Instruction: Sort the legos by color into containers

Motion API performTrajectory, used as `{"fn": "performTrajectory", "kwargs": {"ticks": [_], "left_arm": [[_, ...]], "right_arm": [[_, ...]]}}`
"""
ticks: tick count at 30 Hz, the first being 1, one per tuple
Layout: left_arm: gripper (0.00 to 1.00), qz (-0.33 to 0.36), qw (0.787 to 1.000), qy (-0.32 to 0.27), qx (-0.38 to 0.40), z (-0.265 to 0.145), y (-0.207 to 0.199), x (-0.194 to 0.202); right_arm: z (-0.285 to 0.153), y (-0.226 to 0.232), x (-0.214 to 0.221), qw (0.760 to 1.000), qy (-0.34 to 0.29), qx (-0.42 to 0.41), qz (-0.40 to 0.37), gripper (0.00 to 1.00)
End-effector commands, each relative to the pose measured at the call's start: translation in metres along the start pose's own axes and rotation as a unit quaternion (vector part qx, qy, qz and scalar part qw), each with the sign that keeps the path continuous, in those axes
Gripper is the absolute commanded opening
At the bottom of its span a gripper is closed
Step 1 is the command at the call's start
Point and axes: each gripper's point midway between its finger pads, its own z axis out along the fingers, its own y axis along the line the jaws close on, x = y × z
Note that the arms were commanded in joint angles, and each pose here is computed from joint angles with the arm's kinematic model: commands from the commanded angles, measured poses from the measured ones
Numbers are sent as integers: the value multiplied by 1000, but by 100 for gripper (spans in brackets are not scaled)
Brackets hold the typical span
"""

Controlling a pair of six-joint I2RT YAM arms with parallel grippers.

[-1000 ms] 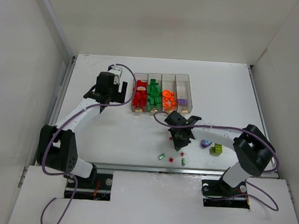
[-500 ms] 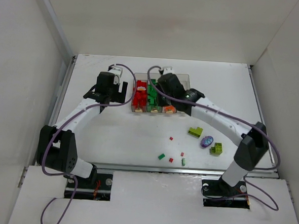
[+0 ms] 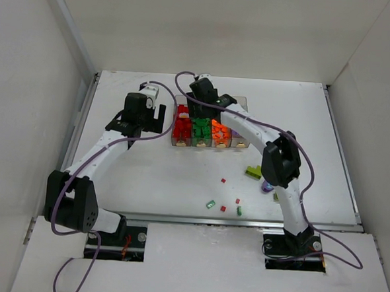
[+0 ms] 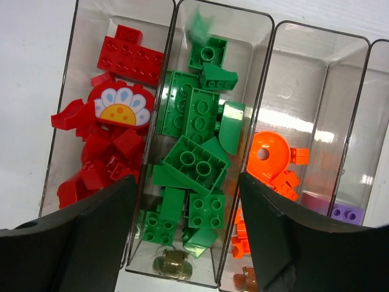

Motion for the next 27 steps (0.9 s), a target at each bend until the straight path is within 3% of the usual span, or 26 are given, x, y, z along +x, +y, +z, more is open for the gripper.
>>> {"fn": "performTrajectory", "kwargs": {"ticks": [1, 5, 7, 8, 10, 12, 14, 18, 27], "left_arm": [[87, -2, 999, -31, 9, -10, -1, -15], [87, -2, 999, -31, 16, -10, -3, -15], [87, -2, 999, -31, 16, -10, -3, -15], [87, -2, 999, -31, 16, -10, -3, -15], [87, 2, 999, -31, 16, -10, -3, -15], [87, 3, 1000, -26, 16, -8, -3, -12], [87, 3, 1000, -22, 20, -5, -5, -10], [87, 4, 1000, -17, 25, -3, -7, -7], [87, 0, 999, -17, 34, -3, -11, -7]], "right_arm": [[-32, 1, -47, 999, -50, 0, -4, 74], [-67, -12, -57, 998, -65, 1, 2, 77], [-73, -20, -29, 999, -41, -1, -7, 81], [-97, -26, -31, 999, -49, -12, -3, 81], [-105, -22, -3, 999, -24, -47, -5, 81], [-108, -27, 55, 997, 39, -69, -18, 81], [-106, -27, 116, 989, 110, -96, -25, 75], [-116, -16, 188, 977, 168, -119, -55, 72], [-109, -19, 235, 968, 211, -104, -82, 60]]}}
